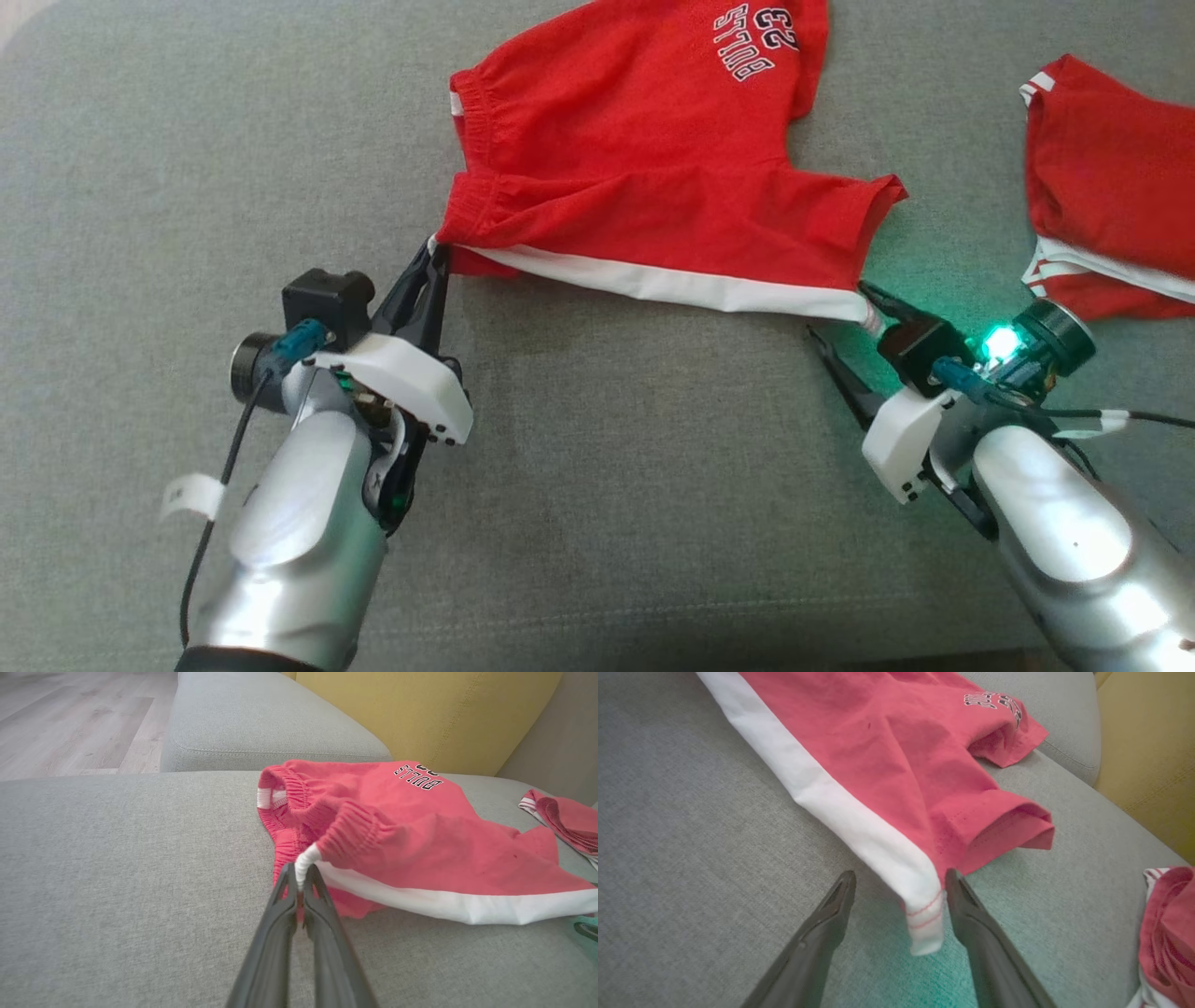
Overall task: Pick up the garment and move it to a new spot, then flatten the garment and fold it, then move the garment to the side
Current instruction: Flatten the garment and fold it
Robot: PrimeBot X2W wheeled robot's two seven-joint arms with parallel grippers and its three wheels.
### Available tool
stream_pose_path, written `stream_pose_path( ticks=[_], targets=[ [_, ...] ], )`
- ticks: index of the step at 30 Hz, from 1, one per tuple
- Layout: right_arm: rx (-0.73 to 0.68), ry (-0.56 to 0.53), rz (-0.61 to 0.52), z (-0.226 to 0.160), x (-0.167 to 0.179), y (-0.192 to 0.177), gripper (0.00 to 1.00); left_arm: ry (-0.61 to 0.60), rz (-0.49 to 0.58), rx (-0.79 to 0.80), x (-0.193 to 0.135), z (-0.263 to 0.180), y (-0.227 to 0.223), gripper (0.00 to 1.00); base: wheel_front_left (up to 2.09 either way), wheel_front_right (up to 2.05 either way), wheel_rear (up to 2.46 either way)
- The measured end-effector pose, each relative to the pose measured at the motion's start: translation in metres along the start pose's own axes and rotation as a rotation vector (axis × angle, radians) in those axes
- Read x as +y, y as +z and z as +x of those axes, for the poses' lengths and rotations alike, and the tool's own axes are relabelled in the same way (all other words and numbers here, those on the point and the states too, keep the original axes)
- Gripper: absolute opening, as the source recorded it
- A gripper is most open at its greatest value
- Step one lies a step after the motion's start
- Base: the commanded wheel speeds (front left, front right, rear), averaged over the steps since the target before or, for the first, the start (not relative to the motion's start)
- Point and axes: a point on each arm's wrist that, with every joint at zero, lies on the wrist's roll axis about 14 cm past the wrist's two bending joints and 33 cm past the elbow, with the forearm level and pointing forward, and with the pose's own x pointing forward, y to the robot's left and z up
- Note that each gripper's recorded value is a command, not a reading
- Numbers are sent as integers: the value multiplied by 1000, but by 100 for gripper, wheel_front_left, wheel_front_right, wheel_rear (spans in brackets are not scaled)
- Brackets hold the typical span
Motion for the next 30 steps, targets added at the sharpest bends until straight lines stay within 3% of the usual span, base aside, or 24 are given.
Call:
stream_pose_path(
  ticks=[1, 9, 16, 23, 27, 30],
  targets=[
    [2, 3, -4, 0, 0, 0, 0, 1, 0, 1, 0, 0, 0, 0, 0, 0, 0],
    [-69, -15, -37, -4, -9, 18, 0, 20, 4, -24, 5, -3, 10, 0, 0, 0, 0],
    [-296, -154, -131, -29, -67, 97, 0, -9, 24, -184, -2, -3, 71, 0, 0, 0, 0],
    [-552, -304, -263, -101, -107, 192, 0, -70, 77, -523, -26, -26, 200, 0, 0, 0, 0],
    [-650, -360, -298, -147, -110, 224, 0, -91, 99, -640, -39, -56, 243, 0, 0, 0, 0],
    [-670, -389, -305, -175, -106, 227, 0, -112, 116, -670, -50, -79, 254, 0, 0, 0, 0]
  ],
)
